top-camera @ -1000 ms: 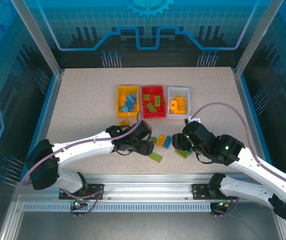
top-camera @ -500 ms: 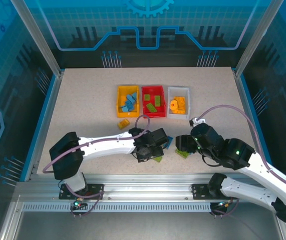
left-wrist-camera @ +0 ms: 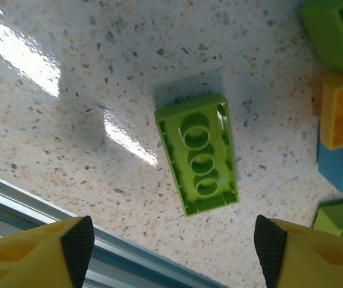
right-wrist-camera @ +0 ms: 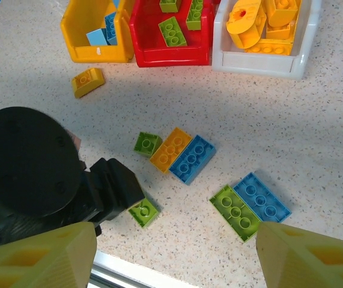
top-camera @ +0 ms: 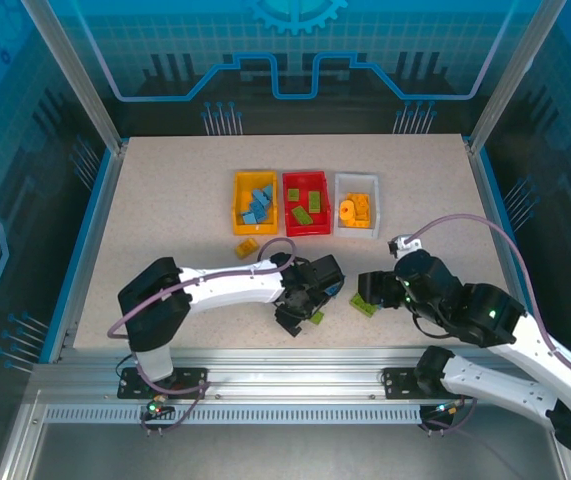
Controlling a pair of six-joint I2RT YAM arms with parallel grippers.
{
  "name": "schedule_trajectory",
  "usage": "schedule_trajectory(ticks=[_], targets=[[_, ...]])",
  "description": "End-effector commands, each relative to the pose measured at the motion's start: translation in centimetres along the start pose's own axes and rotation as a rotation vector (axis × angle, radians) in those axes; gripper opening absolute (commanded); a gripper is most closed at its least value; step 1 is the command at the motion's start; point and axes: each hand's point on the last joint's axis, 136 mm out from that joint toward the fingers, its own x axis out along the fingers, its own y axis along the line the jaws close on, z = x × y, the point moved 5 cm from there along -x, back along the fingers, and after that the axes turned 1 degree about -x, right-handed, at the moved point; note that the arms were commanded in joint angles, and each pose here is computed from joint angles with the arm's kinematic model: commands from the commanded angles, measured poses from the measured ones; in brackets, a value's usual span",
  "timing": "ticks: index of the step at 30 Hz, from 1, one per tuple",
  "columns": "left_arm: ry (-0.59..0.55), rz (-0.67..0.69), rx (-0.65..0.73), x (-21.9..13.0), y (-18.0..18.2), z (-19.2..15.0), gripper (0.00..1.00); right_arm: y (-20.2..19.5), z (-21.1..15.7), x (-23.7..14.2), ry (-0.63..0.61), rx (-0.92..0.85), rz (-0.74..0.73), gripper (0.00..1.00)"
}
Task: Sort the legos into containers by color
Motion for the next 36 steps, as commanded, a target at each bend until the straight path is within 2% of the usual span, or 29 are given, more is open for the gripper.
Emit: schedule_trajectory(ticks=[1,8,14,21,29,33,36], targets=[[0.042,0.018,-0.103,0.7,-0.8,-0.4,0.75,-0.2,0.2,-0.7,-0.016,-0.013,-0.009,0.73],[0.032,0.018,-0.153,1.5,-2.1,0.1,0.72,-0.1,0.0,-0.5,-0.005,-0.010,-0.006,0.73],[0.020,0.066,-0.164,2.5,-1.6,0.3,0.66,-0.2,0.1,-0.6,-0.009,-0.009,-0.011,0.73],[0.004,0.090,-0.165,3.6,-1.2,0.8,0.64,-0.1,-0.1,-0.3,-0.003,-0.010,-0.010,0.73],[-0.021,0.091,-0.167,4.4,-1.0,1.7,0.47,0.0,0.0,-0.2,-0.004,-0.010,-0.007,0.73],[-0.038,0.078,-0.163,4.4,-0.7,2.2,0.42,0.0,-0.1,0.0,-0.002,-0.009,-0.006,0.74],[-0.078,0.042,-0.142,3.1,-0.7,2.8,0.40,0.2,0.0,0.0,-0.005,-0.013,-0.001,0.74]])
